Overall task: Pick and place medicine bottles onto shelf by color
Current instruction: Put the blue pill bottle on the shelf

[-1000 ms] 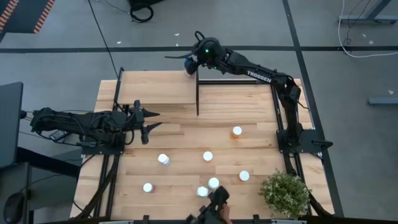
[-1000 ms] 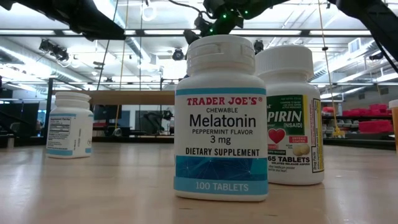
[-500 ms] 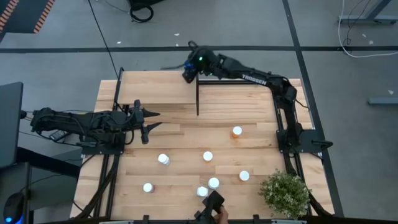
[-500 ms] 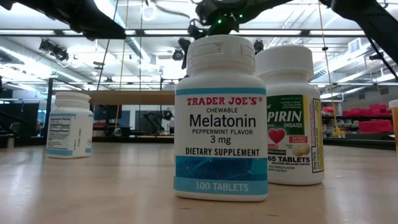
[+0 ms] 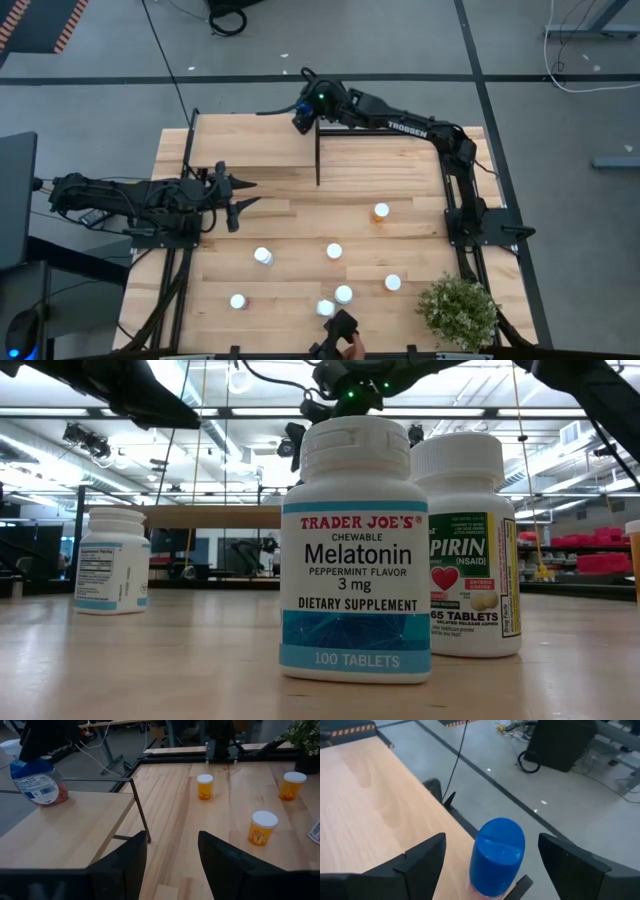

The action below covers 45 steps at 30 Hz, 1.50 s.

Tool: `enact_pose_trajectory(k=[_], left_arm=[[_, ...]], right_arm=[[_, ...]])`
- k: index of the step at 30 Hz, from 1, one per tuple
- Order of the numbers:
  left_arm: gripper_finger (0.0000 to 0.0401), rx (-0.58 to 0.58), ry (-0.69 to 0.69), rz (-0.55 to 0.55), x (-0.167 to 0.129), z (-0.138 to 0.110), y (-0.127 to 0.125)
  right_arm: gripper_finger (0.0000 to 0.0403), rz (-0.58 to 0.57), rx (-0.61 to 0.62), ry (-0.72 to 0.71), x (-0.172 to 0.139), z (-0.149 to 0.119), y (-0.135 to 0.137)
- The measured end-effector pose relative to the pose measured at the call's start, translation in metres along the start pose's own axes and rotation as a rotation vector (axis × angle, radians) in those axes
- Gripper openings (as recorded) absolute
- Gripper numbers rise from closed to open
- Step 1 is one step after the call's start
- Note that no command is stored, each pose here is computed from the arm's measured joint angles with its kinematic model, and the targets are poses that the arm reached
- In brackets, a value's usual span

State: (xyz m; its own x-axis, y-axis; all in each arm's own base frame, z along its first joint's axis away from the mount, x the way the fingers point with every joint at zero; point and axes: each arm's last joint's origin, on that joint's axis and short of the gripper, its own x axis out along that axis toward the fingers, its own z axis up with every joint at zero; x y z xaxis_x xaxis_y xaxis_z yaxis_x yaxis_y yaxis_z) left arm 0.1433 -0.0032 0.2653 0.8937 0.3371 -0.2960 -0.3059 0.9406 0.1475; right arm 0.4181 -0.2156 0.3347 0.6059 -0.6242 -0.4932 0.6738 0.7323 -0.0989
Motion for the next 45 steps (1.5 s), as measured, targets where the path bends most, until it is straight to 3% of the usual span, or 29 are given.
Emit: enact_pose_trajectory(k=[14, 19, 29, 39, 45], left_arm=[[0.0185, -0.002, 0.001, 0.000, 0.000, 0.000, 0.000], [0.0181, -0.002, 0.001, 0.000, 0.000, 0.000, 0.000], [0.0187, 0.006, 0.002, 0.000, 0.000, 0.000, 0.000], [0.0183, 0.006, 0.002, 0.000, 0.000, 0.000, 0.000], [0.0185, 0.005, 0.002, 0.000, 0.000, 0.000, 0.000]], right_arm=[[0.0326, 0.004, 0.074, 0.054, 0.014, -0.008, -0.014], [0.0326, 0.007, 0.065, 0.085, 0.037, -0.023, -0.007], [0.0326, 0.004, 0.052, 0.071, 0.039, -0.023, -0.004], [0.0323, 0.010, -0.037, 0.071, 0.039, -0.023, -0.003], [0.0277, 0.029, -0.113, 0.071, 0.039, -0.023, -0.003]])
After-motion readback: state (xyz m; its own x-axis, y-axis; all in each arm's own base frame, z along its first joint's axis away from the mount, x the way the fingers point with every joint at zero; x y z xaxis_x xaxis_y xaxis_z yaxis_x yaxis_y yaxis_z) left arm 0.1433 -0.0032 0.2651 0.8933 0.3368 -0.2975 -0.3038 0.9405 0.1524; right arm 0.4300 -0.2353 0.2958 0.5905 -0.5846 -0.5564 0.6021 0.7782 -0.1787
